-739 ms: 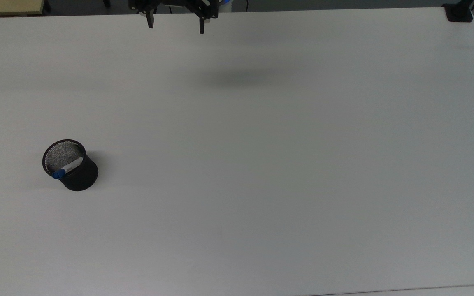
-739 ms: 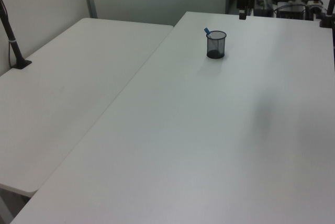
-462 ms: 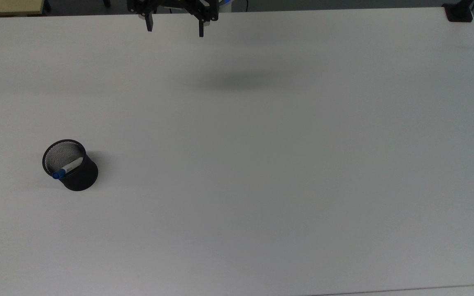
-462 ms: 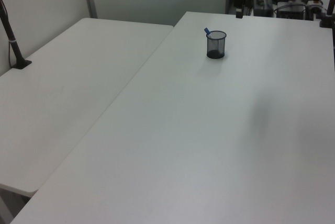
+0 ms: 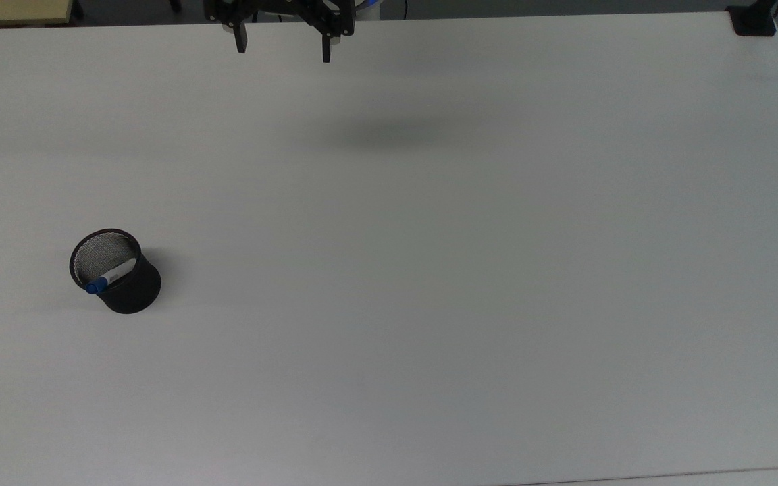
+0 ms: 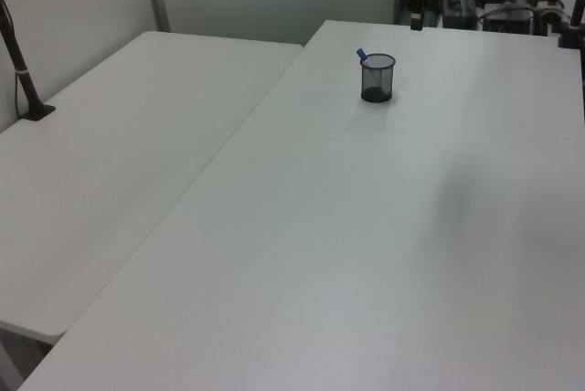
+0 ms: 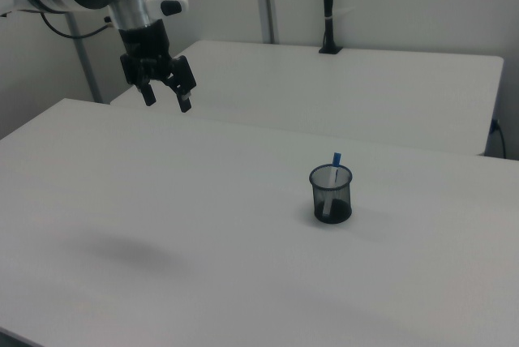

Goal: Remove the marker
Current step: 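Move the open gripper from rest toward the black mesh cup, then lower the gripper over the cup and close on the blue-capped marker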

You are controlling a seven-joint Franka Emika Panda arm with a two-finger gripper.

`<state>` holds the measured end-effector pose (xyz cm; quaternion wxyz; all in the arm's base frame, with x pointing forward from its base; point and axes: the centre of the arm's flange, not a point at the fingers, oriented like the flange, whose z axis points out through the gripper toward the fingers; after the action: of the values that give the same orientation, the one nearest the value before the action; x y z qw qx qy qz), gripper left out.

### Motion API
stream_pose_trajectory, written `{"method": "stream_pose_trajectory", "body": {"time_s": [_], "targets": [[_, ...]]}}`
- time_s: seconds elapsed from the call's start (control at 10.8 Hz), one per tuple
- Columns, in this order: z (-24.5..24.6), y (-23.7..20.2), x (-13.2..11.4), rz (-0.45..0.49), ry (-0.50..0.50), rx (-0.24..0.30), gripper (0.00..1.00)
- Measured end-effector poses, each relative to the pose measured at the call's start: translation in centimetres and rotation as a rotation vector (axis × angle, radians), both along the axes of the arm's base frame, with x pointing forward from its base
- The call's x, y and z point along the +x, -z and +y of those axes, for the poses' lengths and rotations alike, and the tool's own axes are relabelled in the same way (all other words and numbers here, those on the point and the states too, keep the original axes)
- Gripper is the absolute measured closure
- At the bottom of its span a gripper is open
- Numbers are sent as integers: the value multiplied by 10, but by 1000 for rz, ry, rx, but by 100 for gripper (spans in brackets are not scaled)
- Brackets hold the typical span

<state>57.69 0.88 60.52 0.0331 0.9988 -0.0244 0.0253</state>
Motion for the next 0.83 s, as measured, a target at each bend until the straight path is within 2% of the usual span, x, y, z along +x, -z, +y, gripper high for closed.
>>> {"method": "stream_pose_trajectory", "body": {"time_s": [0.18,0.46,0.83], "targets": [[-20,0,3,-17,9,-1,0],[-67,7,21,-102,31,-11,0],[-122,59,62,-200,98,-28,0]]}}
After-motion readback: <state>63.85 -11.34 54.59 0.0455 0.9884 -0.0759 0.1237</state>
